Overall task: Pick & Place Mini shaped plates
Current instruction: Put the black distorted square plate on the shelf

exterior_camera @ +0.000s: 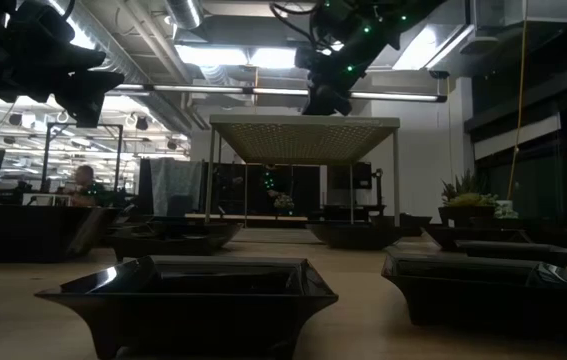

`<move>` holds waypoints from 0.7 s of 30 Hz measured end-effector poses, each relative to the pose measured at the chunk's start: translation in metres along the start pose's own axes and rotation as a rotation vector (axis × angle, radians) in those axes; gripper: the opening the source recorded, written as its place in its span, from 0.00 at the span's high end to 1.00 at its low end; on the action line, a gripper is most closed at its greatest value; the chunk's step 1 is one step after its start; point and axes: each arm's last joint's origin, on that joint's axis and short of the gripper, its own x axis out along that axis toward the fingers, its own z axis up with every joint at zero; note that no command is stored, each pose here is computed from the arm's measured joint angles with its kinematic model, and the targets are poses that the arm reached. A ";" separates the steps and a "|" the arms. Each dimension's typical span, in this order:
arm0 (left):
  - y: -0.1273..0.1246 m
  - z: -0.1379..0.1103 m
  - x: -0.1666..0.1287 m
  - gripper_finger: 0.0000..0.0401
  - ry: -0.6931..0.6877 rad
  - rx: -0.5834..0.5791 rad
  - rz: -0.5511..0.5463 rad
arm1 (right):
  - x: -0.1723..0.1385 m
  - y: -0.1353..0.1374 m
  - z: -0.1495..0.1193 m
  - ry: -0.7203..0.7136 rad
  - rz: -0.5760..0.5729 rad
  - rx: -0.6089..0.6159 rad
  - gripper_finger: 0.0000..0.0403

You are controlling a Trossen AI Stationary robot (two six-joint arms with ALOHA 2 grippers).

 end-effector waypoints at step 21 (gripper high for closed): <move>0.000 0.000 0.000 0.62 0.000 0.000 0.000 | 0.007 -0.007 -0.007 -0.030 0.042 0.024 0.97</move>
